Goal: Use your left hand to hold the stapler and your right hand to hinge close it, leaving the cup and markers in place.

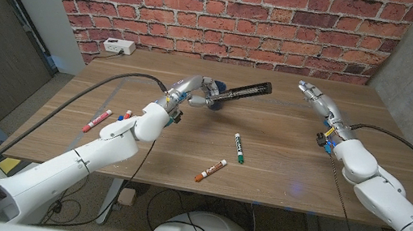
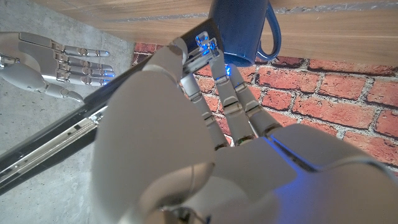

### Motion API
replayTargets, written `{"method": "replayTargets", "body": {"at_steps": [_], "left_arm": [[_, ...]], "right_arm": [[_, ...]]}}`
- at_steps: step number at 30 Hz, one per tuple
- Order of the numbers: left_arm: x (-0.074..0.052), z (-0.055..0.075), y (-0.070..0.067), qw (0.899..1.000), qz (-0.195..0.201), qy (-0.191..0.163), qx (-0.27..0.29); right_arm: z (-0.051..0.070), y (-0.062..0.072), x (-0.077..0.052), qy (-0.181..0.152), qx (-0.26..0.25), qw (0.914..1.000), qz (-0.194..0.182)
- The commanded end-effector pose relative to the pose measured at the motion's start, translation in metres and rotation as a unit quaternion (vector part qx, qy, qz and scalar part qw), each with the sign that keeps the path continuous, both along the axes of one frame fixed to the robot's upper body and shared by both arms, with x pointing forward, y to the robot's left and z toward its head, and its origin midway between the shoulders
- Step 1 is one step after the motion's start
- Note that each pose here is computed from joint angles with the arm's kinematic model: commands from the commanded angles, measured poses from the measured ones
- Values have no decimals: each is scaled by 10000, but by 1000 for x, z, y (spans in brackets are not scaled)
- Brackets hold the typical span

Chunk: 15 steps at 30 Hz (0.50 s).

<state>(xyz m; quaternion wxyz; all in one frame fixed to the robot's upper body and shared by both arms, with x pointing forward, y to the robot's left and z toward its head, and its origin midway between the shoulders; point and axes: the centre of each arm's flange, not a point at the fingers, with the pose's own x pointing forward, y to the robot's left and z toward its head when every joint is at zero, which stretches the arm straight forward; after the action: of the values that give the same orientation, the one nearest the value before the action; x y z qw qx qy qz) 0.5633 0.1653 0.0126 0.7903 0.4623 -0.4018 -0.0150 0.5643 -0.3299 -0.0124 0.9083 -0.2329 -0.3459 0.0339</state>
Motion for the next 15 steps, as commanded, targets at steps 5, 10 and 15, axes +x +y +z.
{"method": "replayTargets", "body": {"at_steps": [5, 10, 15], "left_arm": [[-3, -1, -3, 9999, -102, 13, -85], [-3, -1, -4, 9998, -142, 28, -126], [-2, -1, -6, 9997, -190, 31, -140]], "right_arm": [[2, 10, -16, -140, -565, 9982, -156], [4, 11, -21, -212, -714, 9969, -263], [5, 13, -25, -232, -842, 9957, -294]]}}
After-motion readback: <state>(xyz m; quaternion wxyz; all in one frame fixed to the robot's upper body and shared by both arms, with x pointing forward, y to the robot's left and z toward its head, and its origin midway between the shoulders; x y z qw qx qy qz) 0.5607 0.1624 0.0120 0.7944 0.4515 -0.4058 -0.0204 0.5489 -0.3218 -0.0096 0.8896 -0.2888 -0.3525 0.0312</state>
